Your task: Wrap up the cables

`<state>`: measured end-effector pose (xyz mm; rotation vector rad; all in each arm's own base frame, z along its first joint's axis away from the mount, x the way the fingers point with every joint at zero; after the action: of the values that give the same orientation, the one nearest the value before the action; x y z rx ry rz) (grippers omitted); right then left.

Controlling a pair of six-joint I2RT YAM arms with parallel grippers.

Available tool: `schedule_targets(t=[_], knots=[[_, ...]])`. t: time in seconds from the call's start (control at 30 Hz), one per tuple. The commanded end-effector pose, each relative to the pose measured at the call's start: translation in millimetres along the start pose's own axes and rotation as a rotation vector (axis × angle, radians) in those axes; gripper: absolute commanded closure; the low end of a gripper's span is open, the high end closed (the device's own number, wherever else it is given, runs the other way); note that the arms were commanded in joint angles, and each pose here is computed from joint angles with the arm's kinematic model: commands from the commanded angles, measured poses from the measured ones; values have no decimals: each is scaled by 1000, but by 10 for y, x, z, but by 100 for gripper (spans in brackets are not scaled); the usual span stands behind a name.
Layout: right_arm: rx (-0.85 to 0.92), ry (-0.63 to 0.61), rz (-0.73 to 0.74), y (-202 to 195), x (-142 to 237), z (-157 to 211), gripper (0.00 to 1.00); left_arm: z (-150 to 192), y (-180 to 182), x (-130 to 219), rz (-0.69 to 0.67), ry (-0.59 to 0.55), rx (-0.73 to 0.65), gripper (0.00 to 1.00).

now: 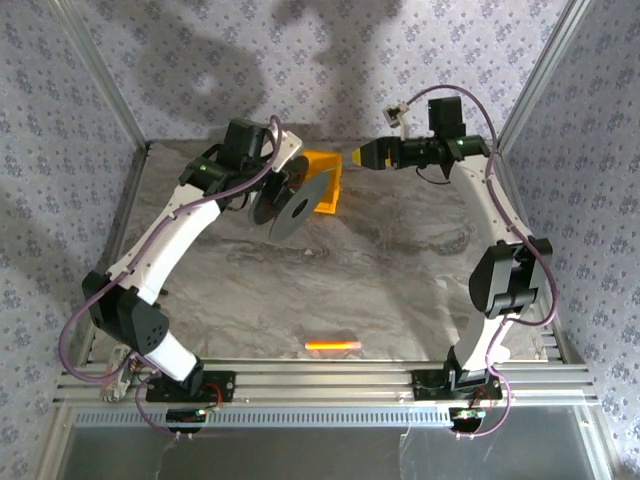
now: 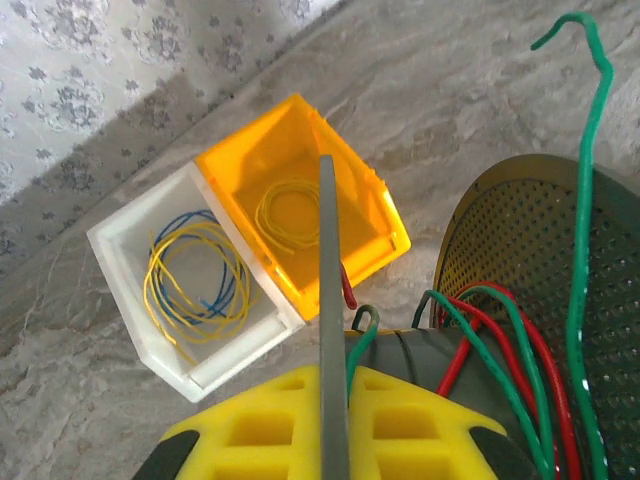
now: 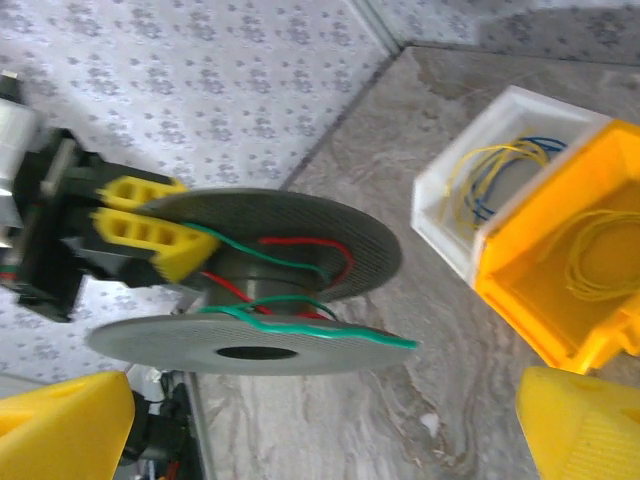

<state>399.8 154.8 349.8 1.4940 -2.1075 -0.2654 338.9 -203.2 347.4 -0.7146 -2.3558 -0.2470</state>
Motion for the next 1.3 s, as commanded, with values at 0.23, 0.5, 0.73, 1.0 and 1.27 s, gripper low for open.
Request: schedule_targets(t=[0.23,0.5,0.73,1.0,1.27], knots=[[-17,6,-194,257,-215,-51,0,-395,-64,497,37,-246,-63,100],[-28,-16,-178,159,-261,-85,0,-387,-105,584,65,-262,-69,100],[-76,-15,-139,-6,-291,-38,0,-395,-128,630,76,-272,-75,100],[-55,-33,-182,108,-244,-114,13,-365,-131,597,78,-261,-73,100],[-49,-27,-239,258,-258,-131,29,-377,-134,585,79,-266,-72,100]])
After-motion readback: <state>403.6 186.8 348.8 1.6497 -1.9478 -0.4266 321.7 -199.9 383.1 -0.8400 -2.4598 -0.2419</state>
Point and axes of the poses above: each hand's point on the last joint's axis, 136 mm out from that joint toward the fingers, its own x axis back along the fingers, its own y axis along the line the jaws close on, z = x × y, the point moved 7 cm from there along x, back along the fingers, and after that the axes turned 12 degrees about x, right-handed, at the moved point
